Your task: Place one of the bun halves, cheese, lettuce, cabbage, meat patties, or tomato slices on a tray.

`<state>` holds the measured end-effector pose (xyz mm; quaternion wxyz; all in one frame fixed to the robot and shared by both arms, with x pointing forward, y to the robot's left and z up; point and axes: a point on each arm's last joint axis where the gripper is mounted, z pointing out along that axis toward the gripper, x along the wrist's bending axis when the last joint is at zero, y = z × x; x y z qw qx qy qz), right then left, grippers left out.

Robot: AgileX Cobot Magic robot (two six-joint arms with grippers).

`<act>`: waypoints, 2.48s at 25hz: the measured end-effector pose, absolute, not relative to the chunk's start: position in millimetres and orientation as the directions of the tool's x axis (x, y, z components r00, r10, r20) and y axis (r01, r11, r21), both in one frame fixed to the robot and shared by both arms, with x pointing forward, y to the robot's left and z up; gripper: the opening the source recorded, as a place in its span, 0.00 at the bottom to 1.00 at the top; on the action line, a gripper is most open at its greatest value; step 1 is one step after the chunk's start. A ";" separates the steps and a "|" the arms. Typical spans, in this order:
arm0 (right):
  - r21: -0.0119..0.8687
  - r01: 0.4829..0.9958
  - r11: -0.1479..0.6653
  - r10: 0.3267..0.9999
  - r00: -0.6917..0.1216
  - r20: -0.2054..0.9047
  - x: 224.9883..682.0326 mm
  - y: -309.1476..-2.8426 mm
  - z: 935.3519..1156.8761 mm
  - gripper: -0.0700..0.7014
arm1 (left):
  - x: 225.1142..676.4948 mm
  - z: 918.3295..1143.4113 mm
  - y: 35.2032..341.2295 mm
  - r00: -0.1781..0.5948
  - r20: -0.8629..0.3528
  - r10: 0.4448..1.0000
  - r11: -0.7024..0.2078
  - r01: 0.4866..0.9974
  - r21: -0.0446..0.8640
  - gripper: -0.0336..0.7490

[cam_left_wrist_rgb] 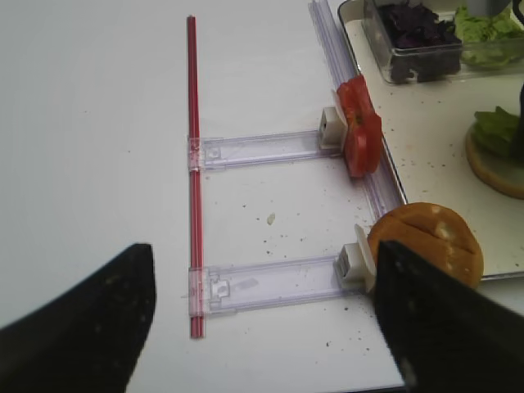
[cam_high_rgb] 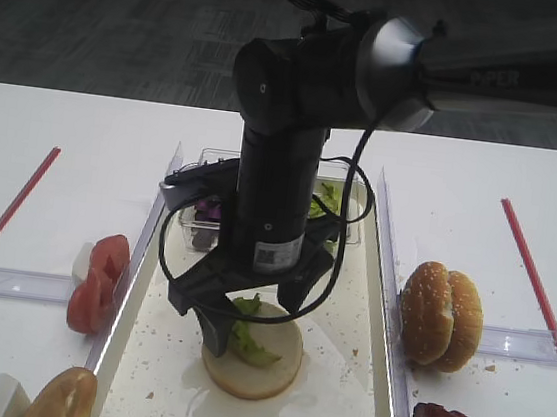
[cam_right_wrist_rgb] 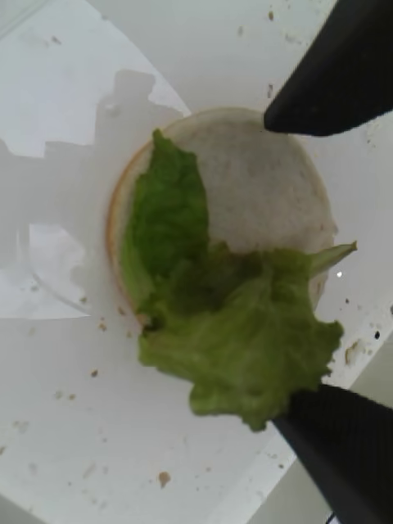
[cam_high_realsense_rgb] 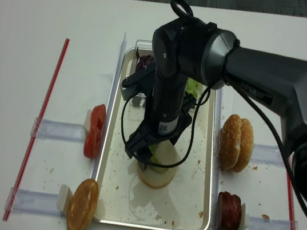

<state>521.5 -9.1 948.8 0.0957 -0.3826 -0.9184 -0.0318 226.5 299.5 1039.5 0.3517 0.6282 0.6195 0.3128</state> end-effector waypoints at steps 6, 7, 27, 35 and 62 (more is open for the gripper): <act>-0.046 0.704 0.709 0.696 -0.688 0.204 519.2 -10.9 949.0 0.91 | 226.5 1039.5 299.5 0.037 -0.043 0.998 0.015 0.558 0.830 0.69; -0.052 0.702 0.710 0.696 -0.688 0.205 518.9 -11.1 949.5 0.91 | 226.5 1039.5 299.5 0.037 -0.043 0.998 0.015 0.558 0.830 0.69; 0.108 0.708 0.698 0.685 -0.704 0.189 539.0 6.4 995.0 0.91 | 226.5 1039.5 299.5 0.037 -0.043 0.998 0.015 0.558 0.830 0.69; 0.108 0.706 0.700 0.686 -0.706 0.173 540.0 5.4 995.1 0.91 | 226.5 1039.5 299.5 0.037 -0.043 0.998 0.015 0.558 0.830 0.69; 0.194 0.931 0.310 0.930 -0.340 0.141 633.6 -148.9 1034.1 0.91 | 226.5 1039.5 299.5 0.037 -0.043 0.998 0.015 0.558 0.830 0.69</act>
